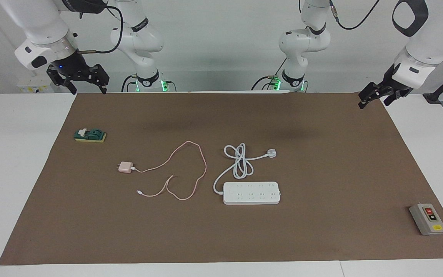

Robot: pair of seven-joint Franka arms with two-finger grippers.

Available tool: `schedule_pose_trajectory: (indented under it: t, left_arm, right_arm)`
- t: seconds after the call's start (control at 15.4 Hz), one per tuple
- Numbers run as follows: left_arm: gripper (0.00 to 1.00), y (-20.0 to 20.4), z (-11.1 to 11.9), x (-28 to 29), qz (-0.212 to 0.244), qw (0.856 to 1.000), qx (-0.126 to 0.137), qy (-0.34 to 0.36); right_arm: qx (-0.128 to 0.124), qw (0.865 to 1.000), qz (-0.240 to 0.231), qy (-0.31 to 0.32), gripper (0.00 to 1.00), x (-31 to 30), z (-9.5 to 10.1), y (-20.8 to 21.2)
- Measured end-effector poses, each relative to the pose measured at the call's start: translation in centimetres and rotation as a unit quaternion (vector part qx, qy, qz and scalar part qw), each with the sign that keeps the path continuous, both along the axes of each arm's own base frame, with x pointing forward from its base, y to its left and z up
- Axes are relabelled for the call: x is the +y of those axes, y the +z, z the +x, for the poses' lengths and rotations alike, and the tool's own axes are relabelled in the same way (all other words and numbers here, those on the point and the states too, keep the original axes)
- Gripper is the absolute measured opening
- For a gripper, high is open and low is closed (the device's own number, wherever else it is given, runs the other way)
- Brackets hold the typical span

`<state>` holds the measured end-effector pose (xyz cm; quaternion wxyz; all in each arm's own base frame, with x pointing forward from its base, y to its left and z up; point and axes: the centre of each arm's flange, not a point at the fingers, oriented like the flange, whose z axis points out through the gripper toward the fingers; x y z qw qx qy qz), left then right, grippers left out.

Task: Plug charger into power strip

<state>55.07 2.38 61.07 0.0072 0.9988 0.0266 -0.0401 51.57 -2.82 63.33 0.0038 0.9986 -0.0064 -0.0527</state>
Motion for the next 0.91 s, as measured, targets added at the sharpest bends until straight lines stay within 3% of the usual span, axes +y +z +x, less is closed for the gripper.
schedule_pose_trajectory:
  t: [0.71,0.91]
  left_arm:
    - [1.0,0.0,0.0,0.0,0.0,1.0,0.0,0.0]
    - [1.0,0.0,0.0,0.0,0.0,1.0,0.0,0.0]
  right_arm:
    - [-0.015,1.0,-0.001,-0.004,1.0,-0.3,0.3,0.2]
    - [-0.007,0.996,0.001,-0.083,1.0,-0.5,0.4,-0.9]
